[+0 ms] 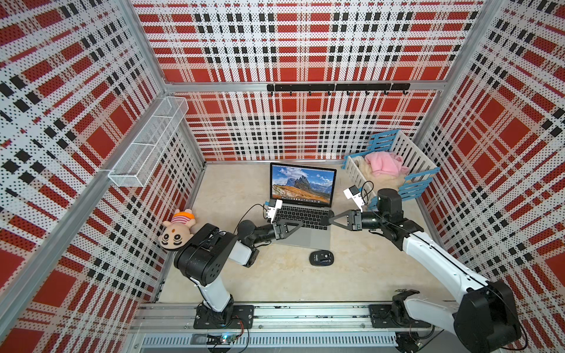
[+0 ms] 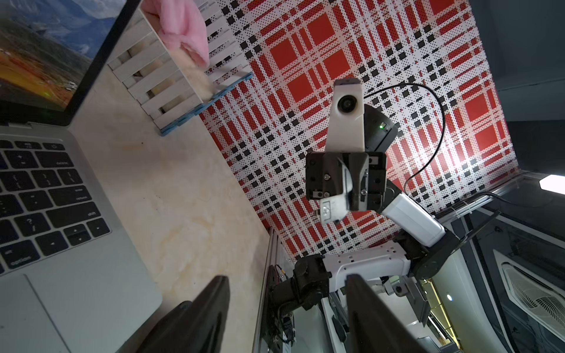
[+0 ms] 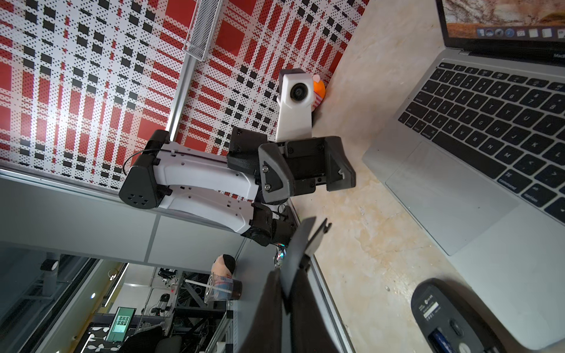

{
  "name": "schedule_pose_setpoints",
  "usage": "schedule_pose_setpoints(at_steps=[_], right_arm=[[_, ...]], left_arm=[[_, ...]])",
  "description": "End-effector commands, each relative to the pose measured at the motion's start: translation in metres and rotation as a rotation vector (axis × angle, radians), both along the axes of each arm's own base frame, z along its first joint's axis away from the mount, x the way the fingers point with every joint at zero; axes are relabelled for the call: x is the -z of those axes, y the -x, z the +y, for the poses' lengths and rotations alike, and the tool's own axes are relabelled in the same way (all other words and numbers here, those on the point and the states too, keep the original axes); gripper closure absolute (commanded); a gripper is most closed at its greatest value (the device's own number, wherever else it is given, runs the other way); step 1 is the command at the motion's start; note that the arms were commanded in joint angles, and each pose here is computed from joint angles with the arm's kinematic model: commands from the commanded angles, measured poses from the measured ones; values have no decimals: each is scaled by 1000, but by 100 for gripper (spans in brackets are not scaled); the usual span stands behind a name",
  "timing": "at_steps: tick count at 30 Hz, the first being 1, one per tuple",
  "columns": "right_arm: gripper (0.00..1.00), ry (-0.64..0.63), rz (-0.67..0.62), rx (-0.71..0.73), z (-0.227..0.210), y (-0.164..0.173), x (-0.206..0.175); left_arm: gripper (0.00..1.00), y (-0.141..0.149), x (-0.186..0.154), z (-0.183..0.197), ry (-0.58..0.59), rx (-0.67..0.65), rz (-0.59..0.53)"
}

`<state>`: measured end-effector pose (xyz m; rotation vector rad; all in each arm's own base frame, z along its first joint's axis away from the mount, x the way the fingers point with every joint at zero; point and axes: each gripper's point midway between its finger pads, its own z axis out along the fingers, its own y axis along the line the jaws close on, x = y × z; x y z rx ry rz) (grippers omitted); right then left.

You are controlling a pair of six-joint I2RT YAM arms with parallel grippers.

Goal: Remove the wireless mouse receiver from the laptop
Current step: Adjust the lid, then close the lid on the mouse.

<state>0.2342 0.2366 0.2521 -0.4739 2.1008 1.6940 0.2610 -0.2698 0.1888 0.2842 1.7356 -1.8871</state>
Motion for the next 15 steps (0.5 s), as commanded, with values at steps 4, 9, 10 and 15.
schedule_pose_setpoints(at_steps=[4, 9, 10, 15], right_arm=[[100, 22, 10, -6, -5, 15, 7], [100, 98, 52, 51, -14, 13, 30], [100, 98, 71, 57, -15, 12, 35], [100, 112, 106, 90, -20, 8, 46]], left_arm=[[36, 17, -3, -7, -2, -21, -244], [36, 22, 39, -19, -189, -55, -286], [36, 25, 46, -21, -231, -62, -307], [34, 44, 67, -27, -399, -71, -515]])
